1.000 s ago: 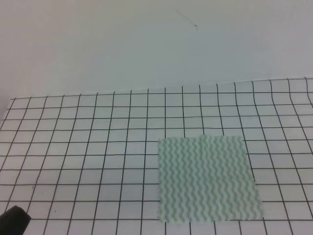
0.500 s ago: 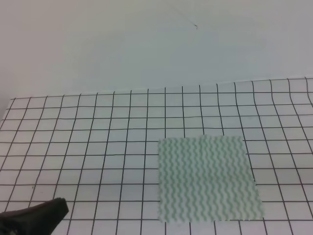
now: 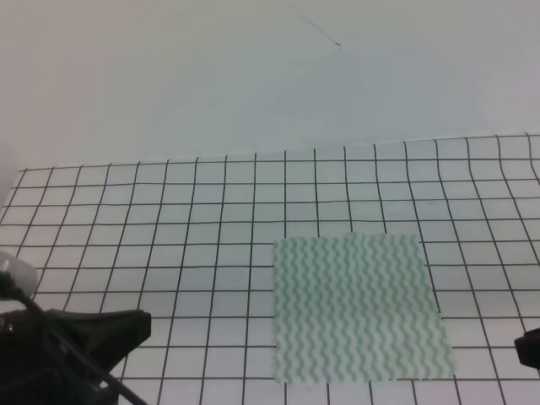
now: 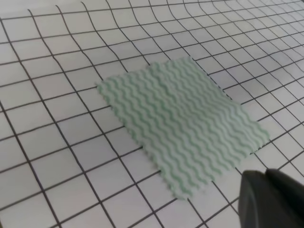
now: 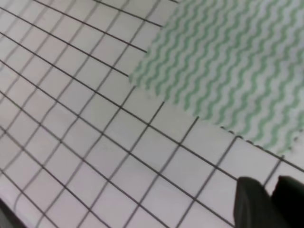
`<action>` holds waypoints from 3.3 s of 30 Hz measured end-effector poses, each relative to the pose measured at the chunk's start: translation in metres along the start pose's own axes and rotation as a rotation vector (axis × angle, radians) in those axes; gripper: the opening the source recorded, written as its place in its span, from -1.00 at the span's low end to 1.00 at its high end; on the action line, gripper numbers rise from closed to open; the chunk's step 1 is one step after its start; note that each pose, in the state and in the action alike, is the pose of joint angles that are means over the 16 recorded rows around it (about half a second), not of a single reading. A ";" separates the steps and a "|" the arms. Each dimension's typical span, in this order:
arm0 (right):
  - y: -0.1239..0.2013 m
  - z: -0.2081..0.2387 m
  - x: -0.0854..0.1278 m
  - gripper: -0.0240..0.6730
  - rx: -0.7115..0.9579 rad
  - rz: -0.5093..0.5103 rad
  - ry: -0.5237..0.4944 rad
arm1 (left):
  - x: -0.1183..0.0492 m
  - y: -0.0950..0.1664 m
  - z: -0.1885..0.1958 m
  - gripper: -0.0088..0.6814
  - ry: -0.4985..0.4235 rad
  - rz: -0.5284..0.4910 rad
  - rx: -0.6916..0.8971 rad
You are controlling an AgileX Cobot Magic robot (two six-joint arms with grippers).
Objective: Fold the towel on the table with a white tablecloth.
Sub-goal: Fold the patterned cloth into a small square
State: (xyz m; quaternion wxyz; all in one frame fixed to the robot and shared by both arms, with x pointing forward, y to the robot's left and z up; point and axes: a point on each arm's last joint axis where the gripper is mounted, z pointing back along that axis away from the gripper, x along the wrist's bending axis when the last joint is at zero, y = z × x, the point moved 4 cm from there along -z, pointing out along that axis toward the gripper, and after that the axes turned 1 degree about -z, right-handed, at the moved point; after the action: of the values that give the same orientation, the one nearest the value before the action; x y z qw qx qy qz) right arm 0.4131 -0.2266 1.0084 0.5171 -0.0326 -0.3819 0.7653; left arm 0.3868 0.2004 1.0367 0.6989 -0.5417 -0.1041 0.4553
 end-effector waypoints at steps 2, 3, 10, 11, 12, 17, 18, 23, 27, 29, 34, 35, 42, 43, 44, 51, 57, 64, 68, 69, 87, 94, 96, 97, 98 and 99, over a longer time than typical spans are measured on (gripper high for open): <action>-0.004 -0.006 -0.003 -0.61 0.015 0.008 0.017 | 0.002 -0.004 -0.004 -0.98 -0.002 -0.002 0.016; -0.006 -0.009 -0.004 -0.60 0.022 0.011 0.024 | 0.003 -0.005 -0.006 -0.98 -0.004 -0.001 0.023; -0.014 -0.040 -0.014 -0.48 0.077 -0.001 0.030 | 0.010 -0.008 -0.019 -0.98 -0.005 0.032 0.067; -0.014 -0.045 -0.016 -0.46 0.087 -0.009 0.027 | 0.011 -0.008 -0.020 -0.98 -0.004 0.038 0.072; -0.014 -0.050 -0.019 -0.43 0.097 -0.018 0.023 | 0.011 -0.007 -0.022 -0.98 -0.003 0.044 0.076; -0.012 -0.077 -0.031 -0.32 0.155 -0.060 0.004 | 0.014 -0.006 -0.026 -0.98 0.000 0.068 0.089; -0.012 -0.082 -0.034 -0.30 0.168 -0.067 0.001 | 0.014 -0.006 -0.027 -0.98 0.000 0.070 0.090; -0.007 -0.105 -0.048 -0.25 0.229 -0.103 0.008 | 0.014 -0.006 -0.028 -0.98 0.003 0.076 0.092; -0.004 -0.118 -0.057 -0.25 0.264 -0.125 0.022 | 0.014 -0.006 -0.028 -0.98 0.003 0.076 0.091; -0.002 -0.124 -0.060 -0.25 0.278 -0.132 0.026 | 0.014 -0.006 -0.028 -0.98 0.004 0.075 0.091; 0.000 -0.135 -0.066 -0.25 0.303 -0.140 0.042 | 0.014 -0.006 -0.028 -0.98 0.006 0.074 0.092; 0.000 -0.137 -0.067 -0.25 0.307 -0.141 0.045 | 0.014 -0.006 -0.028 -0.98 0.006 0.073 0.092; 0.002 -0.148 -0.071 -0.25 0.332 -0.145 0.060 | 0.013 -0.005 -0.028 -0.98 0.011 0.068 0.096; 0.003 -0.149 -0.071 -0.25 0.335 -0.145 0.062 | 0.013 -0.005 -0.028 -0.98 0.012 0.068 0.096; 0.003 -0.150 -0.071 -0.25 0.337 -0.146 0.063 | 0.013 -0.005 -0.028 -0.98 0.012 0.068 0.097; 0.005 -0.155 -0.072 -0.26 0.346 -0.159 0.060 | 0.012 -0.005 -0.028 -0.98 0.017 0.065 0.100; 0.005 -0.157 -0.071 -0.27 0.344 -0.169 0.050 | 0.012 -0.005 -0.028 -0.98 0.017 0.065 0.100; 0.005 -0.156 -0.069 -0.28 0.343 -0.183 0.037 | 0.012 -0.005 -0.028 -0.98 0.018 0.066 0.098; 0.005 -0.156 -0.068 -0.28 0.345 -0.191 0.028 | 0.012 -0.005 -0.028 -0.98 0.018 0.064 0.098; 0.005 -0.156 -0.067 -0.28 0.345 -0.193 0.026 | 0.012 -0.005 -0.028 -0.98 0.018 0.063 0.098; 0.005 -0.156 -0.066 -0.40 0.344 -0.195 0.017 | 0.011 -0.005 -0.028 -0.98 0.024 0.063 0.098; 0.005 -0.156 -0.065 -0.54 0.342 -0.181 0.008 | 0.011 -0.005 -0.028 -0.98 0.024 0.065 0.098; 0.004 -0.156 -0.065 -0.59 0.341 -0.177 0.005 | 0.011 -0.005 -0.028 -0.98 0.025 0.065 0.098; 0.004 -0.156 -0.065 -0.61 0.340 -0.176 0.004 | 0.011 -0.005 -0.028 -0.98 0.025 0.066 0.098; 0.004 -0.156 -0.065 -0.64 0.339 -0.174 0.004 | 0.011 -0.005 -0.028 -0.98 0.025 0.066 0.099; 0.004 -0.157 -0.065 -0.67 0.339 -0.173 0.005 | 0.011 -0.005 -0.028 -0.98 0.026 0.066 0.099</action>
State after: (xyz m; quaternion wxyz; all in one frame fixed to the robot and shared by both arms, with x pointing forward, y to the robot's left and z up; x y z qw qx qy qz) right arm 0.5098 -0.1943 0.8728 0.5801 0.0862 -0.2478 0.7711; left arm 0.4132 0.1906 1.0258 0.7107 -0.5154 -0.0547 0.4757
